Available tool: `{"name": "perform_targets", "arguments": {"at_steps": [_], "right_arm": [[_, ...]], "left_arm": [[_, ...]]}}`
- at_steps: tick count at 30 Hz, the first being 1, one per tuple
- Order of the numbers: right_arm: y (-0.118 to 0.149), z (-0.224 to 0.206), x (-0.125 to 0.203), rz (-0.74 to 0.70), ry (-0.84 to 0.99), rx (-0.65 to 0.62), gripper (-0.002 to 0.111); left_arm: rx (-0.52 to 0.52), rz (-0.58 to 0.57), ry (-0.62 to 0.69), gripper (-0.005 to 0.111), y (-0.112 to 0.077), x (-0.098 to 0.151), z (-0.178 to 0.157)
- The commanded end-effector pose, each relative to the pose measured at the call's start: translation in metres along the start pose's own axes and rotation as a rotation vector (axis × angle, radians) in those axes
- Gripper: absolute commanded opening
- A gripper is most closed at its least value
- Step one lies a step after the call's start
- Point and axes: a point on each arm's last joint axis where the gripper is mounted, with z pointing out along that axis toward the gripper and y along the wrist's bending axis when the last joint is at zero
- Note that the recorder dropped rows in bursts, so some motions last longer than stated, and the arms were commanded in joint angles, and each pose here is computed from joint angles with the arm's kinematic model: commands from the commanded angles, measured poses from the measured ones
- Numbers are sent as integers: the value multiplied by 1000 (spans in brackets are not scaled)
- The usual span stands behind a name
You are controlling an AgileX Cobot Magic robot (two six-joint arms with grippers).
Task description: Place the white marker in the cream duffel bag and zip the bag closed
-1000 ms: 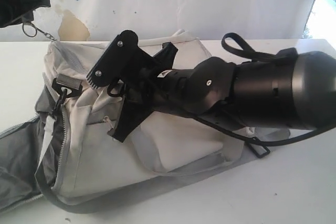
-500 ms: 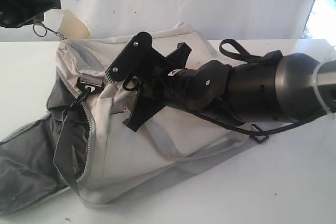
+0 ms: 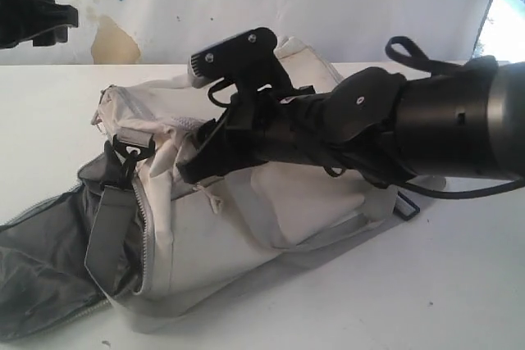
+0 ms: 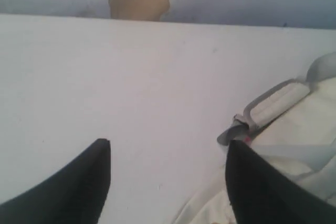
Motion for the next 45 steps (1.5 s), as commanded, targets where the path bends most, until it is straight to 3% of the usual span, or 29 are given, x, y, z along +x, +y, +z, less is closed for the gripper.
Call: {"name": "perform_targets", "arguments": {"at_steps": [1, 6, 9, 12, 18, 22, 29, 35, 45], "right_arm": [[-1, -15, -15, 59, -39, -35, 57], [12, -21, -12, 120, 32, -181, 57], [16, -24, -11, 231, 83, -247, 57], [11, -26, -15, 328, 118, -284, 57], [-8, -36, -25, 366, 232, -364, 57], [-31, -44, -30, 374, 346, -299, 55], [-77, -63, -39, 353, 474, -103, 38], [-108, -77, -38, 422, 513, -61, 28], [-163, -107, -14, 585, 620, 18, 26]], "left_arm": [[-18, 10, 73, 68, 1, 5, -5], [-24, 8, 106, 68, 2, 7, -10], [-24, 5, 102, 68, 2, 5, -19], [-30, 1, 125, 68, 3, 3, -30], [-39, -23, 225, 65, 3, -1, -58], [-42, 17, 289, 50, 4, -2, -77], [-43, 10, 345, 23, 4, 3, -90], [-34, 1, 367, 0, 3, 6, -90], [-39, 16, 269, 0, 4, -3, -87]]}}
